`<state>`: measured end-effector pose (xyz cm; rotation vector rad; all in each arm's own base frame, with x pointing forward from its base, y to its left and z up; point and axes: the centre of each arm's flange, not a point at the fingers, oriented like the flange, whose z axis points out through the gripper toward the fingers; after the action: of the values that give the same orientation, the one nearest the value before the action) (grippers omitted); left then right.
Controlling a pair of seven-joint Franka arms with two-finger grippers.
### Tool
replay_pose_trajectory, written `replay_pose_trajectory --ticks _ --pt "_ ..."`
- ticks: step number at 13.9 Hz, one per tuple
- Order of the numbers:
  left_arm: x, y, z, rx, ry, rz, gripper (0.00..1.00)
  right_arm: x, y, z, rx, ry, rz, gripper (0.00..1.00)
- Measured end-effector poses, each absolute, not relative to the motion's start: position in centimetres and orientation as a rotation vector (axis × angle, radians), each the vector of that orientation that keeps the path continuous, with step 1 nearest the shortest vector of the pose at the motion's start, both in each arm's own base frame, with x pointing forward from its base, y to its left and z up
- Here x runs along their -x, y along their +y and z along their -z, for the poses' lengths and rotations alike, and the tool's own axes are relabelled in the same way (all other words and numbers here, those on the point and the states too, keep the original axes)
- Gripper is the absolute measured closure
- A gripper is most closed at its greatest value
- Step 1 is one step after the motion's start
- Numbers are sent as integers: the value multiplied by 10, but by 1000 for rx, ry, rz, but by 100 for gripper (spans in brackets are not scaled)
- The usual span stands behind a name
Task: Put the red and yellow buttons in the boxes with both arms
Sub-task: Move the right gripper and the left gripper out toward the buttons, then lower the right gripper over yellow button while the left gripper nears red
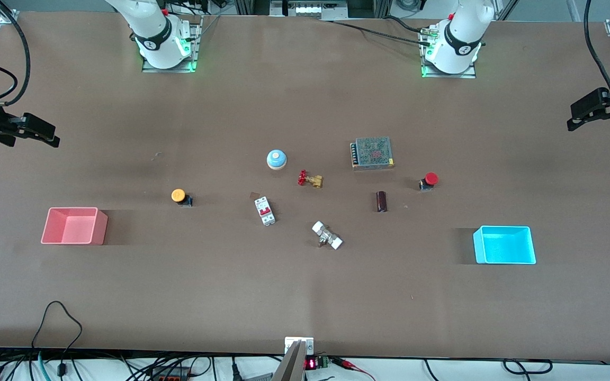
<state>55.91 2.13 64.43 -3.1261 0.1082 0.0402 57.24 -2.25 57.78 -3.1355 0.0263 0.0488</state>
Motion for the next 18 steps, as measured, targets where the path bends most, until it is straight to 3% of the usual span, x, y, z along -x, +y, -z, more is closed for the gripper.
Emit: replay_pose_trajectory --ticks 9,18 --pt "-562 18 -628 3130 117 -132 0 -580 -22 -560 3136 25 -87 0" --pt "-595 -69 -480 3080 221 -665 0 -617 22 -509 3133 -81 -21 0"
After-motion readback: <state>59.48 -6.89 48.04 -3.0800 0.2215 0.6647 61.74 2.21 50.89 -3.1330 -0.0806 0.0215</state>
